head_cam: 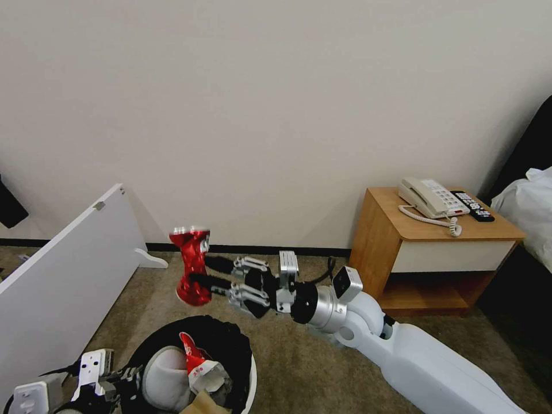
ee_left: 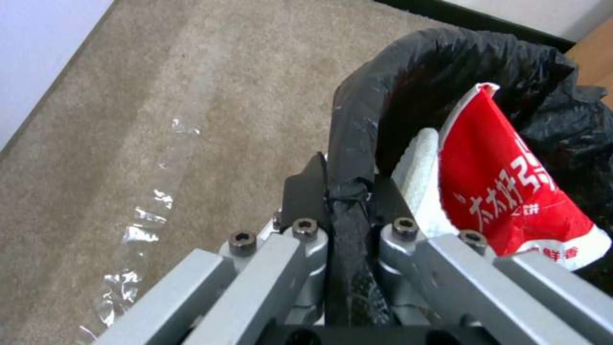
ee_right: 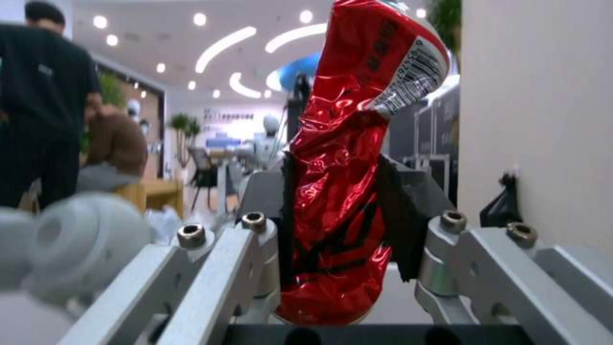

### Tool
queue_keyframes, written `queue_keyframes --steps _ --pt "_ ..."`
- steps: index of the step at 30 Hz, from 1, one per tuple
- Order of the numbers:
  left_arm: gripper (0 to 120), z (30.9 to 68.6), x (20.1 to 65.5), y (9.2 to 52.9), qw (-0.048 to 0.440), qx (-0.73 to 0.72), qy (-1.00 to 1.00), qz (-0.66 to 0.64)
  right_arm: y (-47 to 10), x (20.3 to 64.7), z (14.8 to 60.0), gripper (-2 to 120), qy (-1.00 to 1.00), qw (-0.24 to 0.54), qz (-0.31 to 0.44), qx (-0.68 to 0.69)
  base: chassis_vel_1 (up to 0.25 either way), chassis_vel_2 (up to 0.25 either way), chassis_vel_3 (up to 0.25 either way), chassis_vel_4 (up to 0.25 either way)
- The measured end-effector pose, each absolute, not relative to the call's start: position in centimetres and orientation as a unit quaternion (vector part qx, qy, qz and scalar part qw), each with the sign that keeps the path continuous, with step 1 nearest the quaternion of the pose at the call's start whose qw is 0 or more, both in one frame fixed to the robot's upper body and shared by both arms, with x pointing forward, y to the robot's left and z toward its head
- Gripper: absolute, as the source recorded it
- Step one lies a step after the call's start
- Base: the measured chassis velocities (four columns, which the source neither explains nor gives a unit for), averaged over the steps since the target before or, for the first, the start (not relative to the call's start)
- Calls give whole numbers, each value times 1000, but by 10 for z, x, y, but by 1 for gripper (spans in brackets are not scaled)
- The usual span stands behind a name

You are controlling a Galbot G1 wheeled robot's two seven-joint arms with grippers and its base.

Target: Pick up the trash bin, then pick up the garbage from the floor and place it into the trash bin.

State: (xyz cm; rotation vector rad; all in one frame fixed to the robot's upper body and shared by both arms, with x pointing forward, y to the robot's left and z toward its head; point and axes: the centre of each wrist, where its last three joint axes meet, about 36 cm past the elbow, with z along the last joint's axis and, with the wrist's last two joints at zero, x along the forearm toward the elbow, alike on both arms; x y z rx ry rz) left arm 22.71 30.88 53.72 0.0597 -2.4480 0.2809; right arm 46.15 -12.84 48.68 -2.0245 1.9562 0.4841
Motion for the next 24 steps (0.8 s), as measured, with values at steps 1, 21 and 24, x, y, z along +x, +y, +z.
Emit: queue_keyframes --steps 1,21,24 --pt "4 537 227 309 332 22 -937 107 -131 463 483 28 677 138 158 -705 0 0 0 0" --pt "4 538 228 309 330 21 -938 108 -137 462 443 28 641 87 116 -753 0 0 0 0" --pt "4 538 228 309 329 21 -938 109 -134 462 436 28 633 77 114 -762 0 0 0 0"
